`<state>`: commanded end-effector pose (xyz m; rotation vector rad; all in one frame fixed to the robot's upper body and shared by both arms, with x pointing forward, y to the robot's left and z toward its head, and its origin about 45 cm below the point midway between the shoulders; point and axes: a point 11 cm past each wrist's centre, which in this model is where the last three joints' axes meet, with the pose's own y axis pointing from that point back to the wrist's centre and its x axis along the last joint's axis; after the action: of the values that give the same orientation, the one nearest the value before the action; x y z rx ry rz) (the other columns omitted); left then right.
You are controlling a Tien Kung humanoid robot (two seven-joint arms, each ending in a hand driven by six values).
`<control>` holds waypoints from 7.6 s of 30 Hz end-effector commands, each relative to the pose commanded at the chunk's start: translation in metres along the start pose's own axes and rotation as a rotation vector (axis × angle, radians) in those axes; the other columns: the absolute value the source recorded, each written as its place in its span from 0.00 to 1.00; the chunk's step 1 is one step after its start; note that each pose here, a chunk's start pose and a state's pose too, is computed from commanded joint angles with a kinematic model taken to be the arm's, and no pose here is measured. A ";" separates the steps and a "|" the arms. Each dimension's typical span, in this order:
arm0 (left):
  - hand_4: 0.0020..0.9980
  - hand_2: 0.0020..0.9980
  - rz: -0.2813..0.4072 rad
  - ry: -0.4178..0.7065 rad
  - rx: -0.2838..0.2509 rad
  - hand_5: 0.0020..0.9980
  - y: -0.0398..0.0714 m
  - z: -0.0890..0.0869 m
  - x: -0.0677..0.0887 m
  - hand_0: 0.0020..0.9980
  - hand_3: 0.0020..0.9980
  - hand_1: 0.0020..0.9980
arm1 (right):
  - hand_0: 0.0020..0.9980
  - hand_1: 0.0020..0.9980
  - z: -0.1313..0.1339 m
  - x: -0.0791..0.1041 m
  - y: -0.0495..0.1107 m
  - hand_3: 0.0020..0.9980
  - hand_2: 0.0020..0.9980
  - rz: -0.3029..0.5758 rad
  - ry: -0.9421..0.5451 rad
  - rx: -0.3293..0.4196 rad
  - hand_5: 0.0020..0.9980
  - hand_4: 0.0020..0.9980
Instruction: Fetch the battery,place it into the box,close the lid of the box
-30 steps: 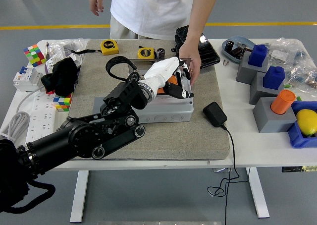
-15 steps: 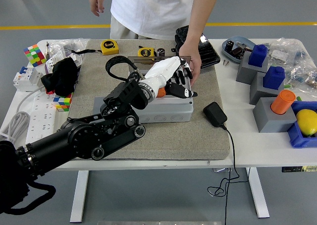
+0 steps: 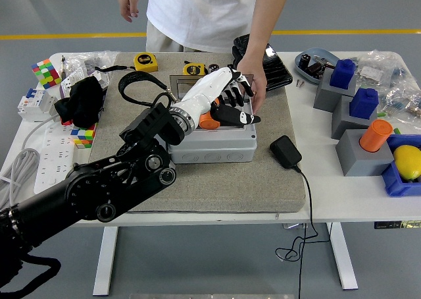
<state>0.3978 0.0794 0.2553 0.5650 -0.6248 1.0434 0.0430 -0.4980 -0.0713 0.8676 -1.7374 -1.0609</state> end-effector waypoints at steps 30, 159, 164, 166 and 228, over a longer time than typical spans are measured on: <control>1.00 0.59 -0.052 -0.054 0.165 0.33 0.042 -0.070 0.006 0.40 0.56 0.65 | 0.62 0.64 0.002 0.000 0.000 0.57 0.67 0.000 -0.007 0.000 0.52 0.98; 1.00 0.73 -0.022 0.128 0.026 0.39 0.002 -0.029 0.003 0.65 0.70 0.79 | 0.62 0.64 -0.001 -0.002 0.000 0.57 0.67 -0.007 0.001 0.010 0.52 0.99; 1.00 0.74 -0.004 0.110 0.027 0.40 0.000 -0.032 0.004 0.66 0.71 0.80 | 0.62 0.64 -0.001 -0.002 0.000 0.57 0.67 -0.008 0.003 0.010 0.52 0.99; 1.00 0.74 0.007 0.105 0.025 0.40 -0.001 -0.032 0.006 0.66 0.71 0.80 | 0.62 0.64 -0.002 -0.002 0.000 0.57 0.67 -0.008 0.003 0.011 0.52 0.99; 1.00 0.69 0.154 0.197 -0.036 0.41 0.041 -0.036 0.063 0.59 0.68 0.74 | 0.62 0.64 -0.004 -0.004 0.000 0.57 0.66 -0.012 -0.004 0.020 0.51 0.99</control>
<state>0.3904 0.1589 0.2798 0.3809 -0.5185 1.2140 0.0477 -0.4954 -0.0714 0.8904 -1.7508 -1.0556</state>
